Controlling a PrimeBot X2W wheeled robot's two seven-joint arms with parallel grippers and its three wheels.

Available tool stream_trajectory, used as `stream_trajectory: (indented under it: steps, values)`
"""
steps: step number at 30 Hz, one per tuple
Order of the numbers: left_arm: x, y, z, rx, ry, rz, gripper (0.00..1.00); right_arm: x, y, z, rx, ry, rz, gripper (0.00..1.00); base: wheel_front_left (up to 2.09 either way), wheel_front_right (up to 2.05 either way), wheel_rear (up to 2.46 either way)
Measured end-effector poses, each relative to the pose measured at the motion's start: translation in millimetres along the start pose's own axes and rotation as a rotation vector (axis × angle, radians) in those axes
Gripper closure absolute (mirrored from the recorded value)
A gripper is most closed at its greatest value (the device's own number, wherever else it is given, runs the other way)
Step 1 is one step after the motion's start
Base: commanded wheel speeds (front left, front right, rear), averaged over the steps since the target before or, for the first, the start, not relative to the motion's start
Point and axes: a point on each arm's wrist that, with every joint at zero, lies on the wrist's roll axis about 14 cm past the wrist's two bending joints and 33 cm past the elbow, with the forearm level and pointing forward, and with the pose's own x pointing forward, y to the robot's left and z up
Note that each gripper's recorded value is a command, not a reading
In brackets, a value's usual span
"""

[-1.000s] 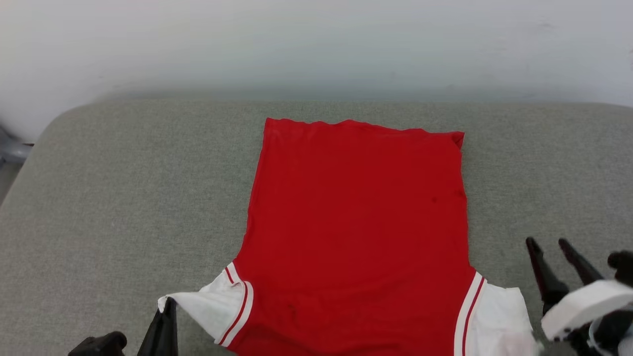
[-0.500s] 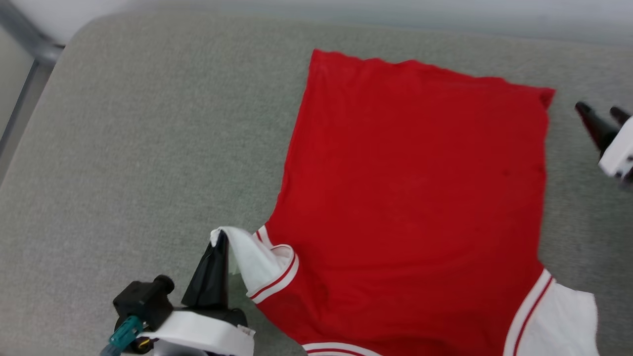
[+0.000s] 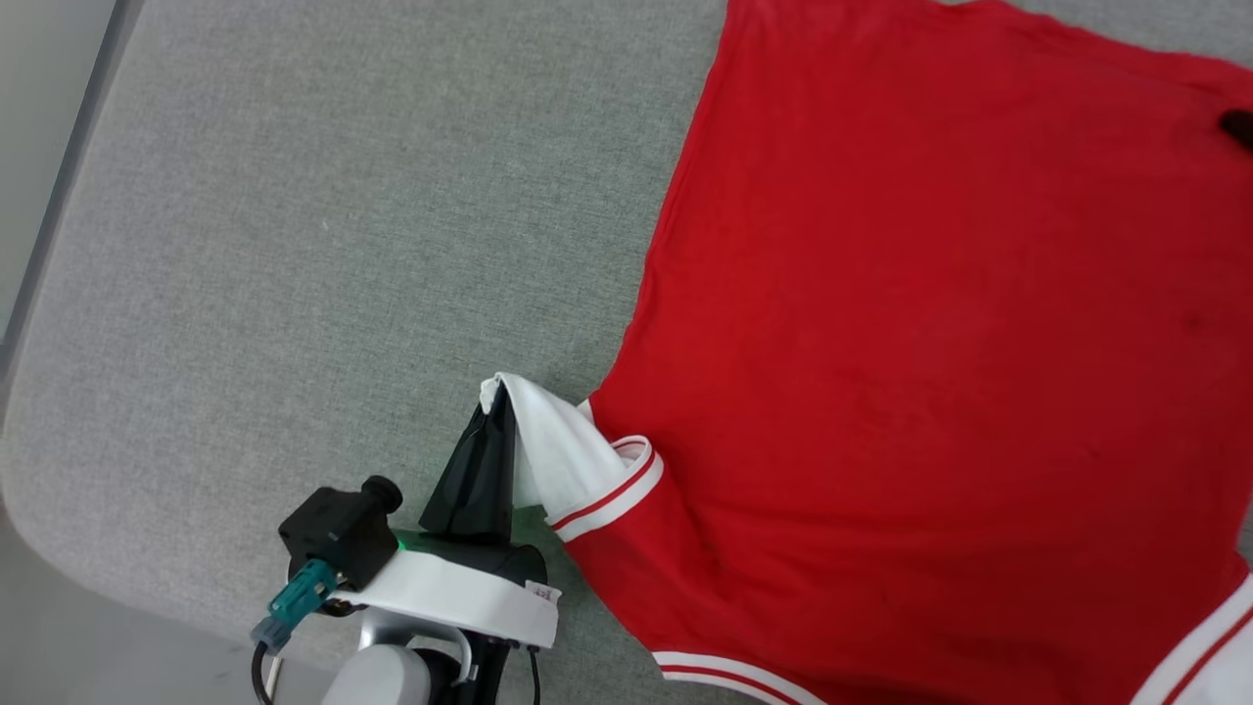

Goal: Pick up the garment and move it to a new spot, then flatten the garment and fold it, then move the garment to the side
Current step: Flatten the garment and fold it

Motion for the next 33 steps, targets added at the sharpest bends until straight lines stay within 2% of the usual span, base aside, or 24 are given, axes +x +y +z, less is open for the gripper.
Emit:
stream_trajectory:
  steps: [3,4,5,6,13,21,28,33]
  values:
    - [0.2,6.5,-4.8,0.002,0.011,0.020,1.00,11.0,-1.5,-11.9,0.014,0.094,-0.001,0.00,0.00,0.00,0.00]
    - [-0.1,8.0,-6.2,0.001,0.014,0.025,1.00,12.5,-1.6,-13.1,0.021,0.112,0.001,0.36,0.00,0.00,0.00]
    - [-0.2,9.2,-7.5,0.000,0.017,0.029,1.00,14.0,-1.5,-13.9,0.027,0.124,0.003,0.62,0.00,0.00,0.00]
    - [-0.2,9.6,-8.4,-0.002,0.019,0.030,1.00,15.0,-1.9,-14.8,0.033,0.132,0.003,1.00,0.00,0.00,0.00]
    - [0.0,14.3,-4.1,-0.004,0.005,0.040,1.00,3.3,3.2,2.5,-0.029,0.057,-0.019,1.00,0.00,0.00,0.00]
    - [-14.4,24.8,1.6,0.001,-0.004,0.055,1.00,-59.3,1.4,35.7,-0.197,-0.139,-0.080,1.00,0.00,0.00,0.00]
    - [-24.4,27.0,7.3,0.008,-0.004,0.044,1.00,-117.5,-35.7,-12.4,-0.202,-0.177,-0.127,1.00,0.00,0.00,0.00]
    - [-28.1,23.1,8.7,0.014,0.013,0.017,1.00,-154.3,-67.6,-79.7,-0.125,-0.160,-0.159,1.00,0.00,0.00,0.00]
